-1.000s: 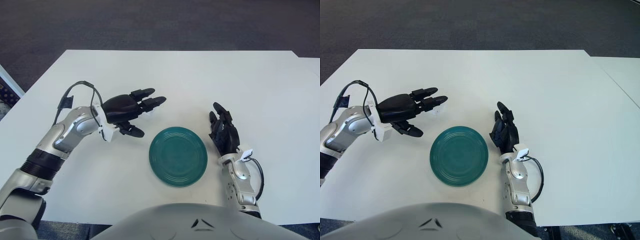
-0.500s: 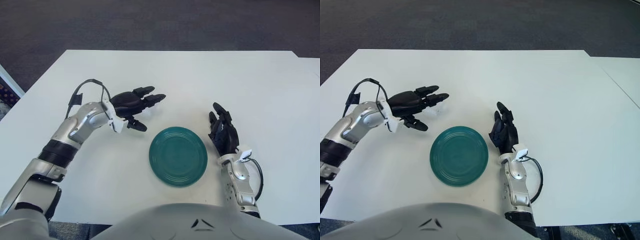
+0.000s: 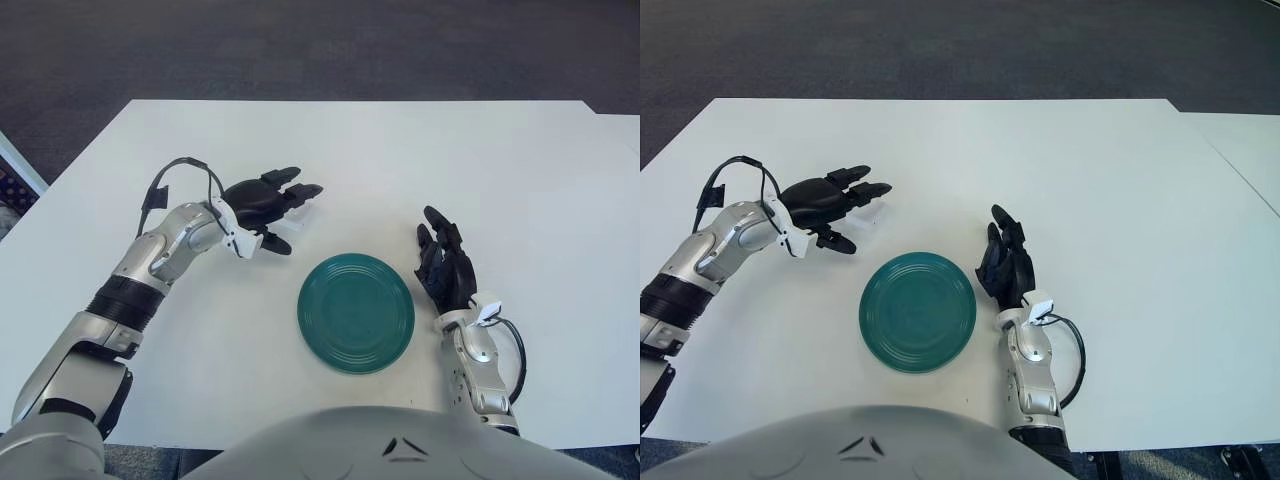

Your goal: Put the charger into the plate.

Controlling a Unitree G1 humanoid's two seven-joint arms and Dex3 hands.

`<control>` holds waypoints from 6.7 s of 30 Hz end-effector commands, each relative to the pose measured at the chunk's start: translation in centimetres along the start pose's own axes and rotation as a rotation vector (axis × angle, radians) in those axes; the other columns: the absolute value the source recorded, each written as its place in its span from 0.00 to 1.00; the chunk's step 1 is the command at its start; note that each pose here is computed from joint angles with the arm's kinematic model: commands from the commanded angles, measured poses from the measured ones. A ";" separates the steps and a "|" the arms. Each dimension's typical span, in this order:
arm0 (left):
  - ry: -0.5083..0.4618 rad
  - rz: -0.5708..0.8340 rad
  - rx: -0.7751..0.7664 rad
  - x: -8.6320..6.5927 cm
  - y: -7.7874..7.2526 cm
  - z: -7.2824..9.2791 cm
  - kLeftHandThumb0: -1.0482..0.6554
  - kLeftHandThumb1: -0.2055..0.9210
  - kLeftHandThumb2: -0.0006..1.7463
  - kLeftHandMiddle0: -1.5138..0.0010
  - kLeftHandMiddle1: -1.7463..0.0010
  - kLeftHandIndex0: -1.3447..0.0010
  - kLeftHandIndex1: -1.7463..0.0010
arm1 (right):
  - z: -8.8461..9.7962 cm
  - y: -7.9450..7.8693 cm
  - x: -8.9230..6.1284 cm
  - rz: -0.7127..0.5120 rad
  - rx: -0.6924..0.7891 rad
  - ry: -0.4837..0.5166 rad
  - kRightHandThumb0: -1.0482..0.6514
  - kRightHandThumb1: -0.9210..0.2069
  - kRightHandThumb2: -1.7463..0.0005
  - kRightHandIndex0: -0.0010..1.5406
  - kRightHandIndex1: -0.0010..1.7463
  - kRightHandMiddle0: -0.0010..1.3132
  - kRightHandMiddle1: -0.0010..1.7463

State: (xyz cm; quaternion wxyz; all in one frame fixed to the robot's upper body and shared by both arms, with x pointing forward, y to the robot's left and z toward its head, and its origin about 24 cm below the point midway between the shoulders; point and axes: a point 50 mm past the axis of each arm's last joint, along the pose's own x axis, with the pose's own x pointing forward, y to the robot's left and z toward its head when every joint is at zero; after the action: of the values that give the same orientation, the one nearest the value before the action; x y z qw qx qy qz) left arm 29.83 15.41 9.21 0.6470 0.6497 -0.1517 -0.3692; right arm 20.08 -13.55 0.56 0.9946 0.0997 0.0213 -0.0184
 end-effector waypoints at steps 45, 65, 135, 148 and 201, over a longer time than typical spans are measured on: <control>0.065 -0.166 0.152 5.9 -6.3 -1.8 0.00 1.00 0.33 1.00 1.00 1.00 0.63 | -2.4 -0.7 -3.7 -0.039 0.023 0.098 0.10 0.00 0.52 0.07 0.00 0.00 0.31; 0.139 -0.183 0.071 5.8 -8.3 -2.3 0.00 1.00 0.31 1.00 1.00 0.99 0.59 | -2.0 -0.8 -5.2 -0.072 -0.102 -0.006 0.03 0.00 0.50 0.09 0.00 0.00 0.26; 0.436 0.061 -0.384 6.7 -9.3 -1.9 0.38 0.66 0.59 0.31 0.00 0.67 0.00 | -2.5 -2.5 -4.3 -0.075 -0.060 0.019 0.03 0.00 0.49 0.10 0.00 0.00 0.27; 0.436 0.093 -0.335 6.6 -9.0 -2.1 0.38 0.67 0.59 0.31 0.00 0.68 0.00 | -2.8 -2.7 -4.0 -0.075 -0.036 0.026 0.05 0.00 0.50 0.10 0.00 0.00 0.30; 0.235 0.245 -0.290 7.6 -2.7 -1.9 0.38 0.70 0.56 0.34 0.00 0.70 0.00 | -3.1 -2.5 -3.3 -0.078 -0.075 -0.007 0.02 0.00 0.49 0.13 0.01 0.00 0.31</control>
State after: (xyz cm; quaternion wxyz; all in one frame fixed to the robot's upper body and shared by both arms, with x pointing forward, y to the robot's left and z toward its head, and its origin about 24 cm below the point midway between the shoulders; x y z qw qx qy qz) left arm 35.61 12.10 3.82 0.7918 0.5631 -0.0842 -0.2210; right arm 18.18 -15.09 0.40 0.9954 0.0549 -0.0633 -0.0470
